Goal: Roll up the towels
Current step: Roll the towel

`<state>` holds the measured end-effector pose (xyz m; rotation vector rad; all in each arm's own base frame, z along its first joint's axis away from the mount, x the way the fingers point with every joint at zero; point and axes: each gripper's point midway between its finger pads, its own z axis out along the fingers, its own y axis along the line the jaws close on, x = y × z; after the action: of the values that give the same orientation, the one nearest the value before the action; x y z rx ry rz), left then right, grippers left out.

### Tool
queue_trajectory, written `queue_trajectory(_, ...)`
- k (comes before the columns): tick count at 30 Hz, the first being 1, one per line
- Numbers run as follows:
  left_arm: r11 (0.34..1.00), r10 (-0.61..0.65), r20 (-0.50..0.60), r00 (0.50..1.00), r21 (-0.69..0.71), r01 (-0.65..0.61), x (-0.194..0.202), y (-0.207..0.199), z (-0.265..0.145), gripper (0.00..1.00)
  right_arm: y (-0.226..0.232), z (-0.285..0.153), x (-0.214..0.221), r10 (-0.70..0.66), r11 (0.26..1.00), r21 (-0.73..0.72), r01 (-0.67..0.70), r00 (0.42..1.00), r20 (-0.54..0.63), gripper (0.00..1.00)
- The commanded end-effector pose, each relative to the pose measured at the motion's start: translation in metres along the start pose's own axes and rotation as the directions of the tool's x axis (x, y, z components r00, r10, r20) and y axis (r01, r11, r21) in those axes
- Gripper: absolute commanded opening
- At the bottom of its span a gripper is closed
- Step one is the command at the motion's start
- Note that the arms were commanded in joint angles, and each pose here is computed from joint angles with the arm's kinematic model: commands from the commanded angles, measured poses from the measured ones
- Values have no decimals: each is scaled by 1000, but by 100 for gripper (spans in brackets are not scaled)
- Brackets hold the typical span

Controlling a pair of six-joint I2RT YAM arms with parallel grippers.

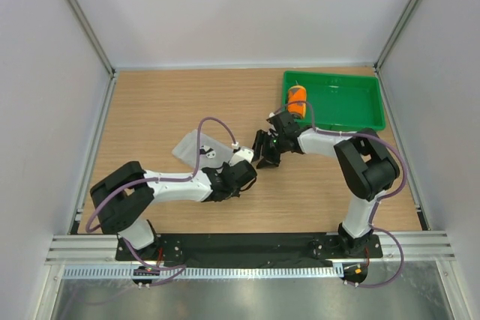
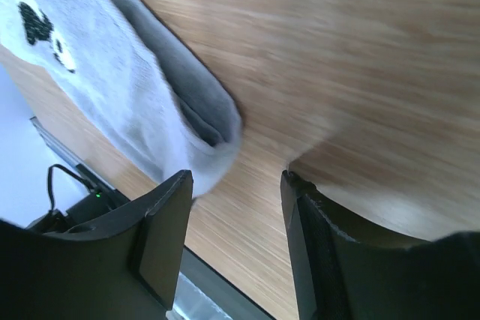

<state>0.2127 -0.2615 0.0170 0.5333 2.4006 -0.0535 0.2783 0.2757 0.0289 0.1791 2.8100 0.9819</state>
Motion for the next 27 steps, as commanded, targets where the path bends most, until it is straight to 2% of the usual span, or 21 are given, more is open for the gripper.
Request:
queue_trajectory(1, 1000, -14, -53, 999, 10, 14, 23, 1, 0, 17, 10, 15, -10, -7, 1000, -26, 8, 1000, 22, 58)
queue_trajectory(8, 1000, -23, -47, 999, 14, 24, 24, 2, -3, 15, 5, 26, -17, -2, 1000, 19, 1, 999, 39, 56)
queue_trajectory(15, 999, -34, -35, 999, 31, 35, 22, 2, -8, 7, -16, 38, -18, -3, 995, 101, -1, 999, 36, 19)
queue_trajectory(18, 998, -40, -33, 999, 39, 41, 22, 2, -10, 2, -22, 33, -14, -9, 991, 130, 5, 999, 31, 7)
queue_trajectory(21, 997, -48, -36, 998, 53, 50, 23, 1, -13, 0, -29, 22, -12, -30, 984, 174, 22, 999, 43, 1)
queue_trajectory(23, 996, -59, -35, 998, 67, 61, 21, -1, -15, 0, -39, 15, -10, -37, 973, 229, 26, 998, 43, 1)
queue_trajectory(26, 992, -77, -45, 996, 99, 82, 18, -7, -22, 0, -46, -3, -16, -78, 956, 287, 54, 994, 72, 33)
queue_trajectory(27, 989, -93, -36, 995, 115, 97, 13, -10, -27, 0, -53, -10, -16, -74, 947, 318, 47, 995, 73, 51)
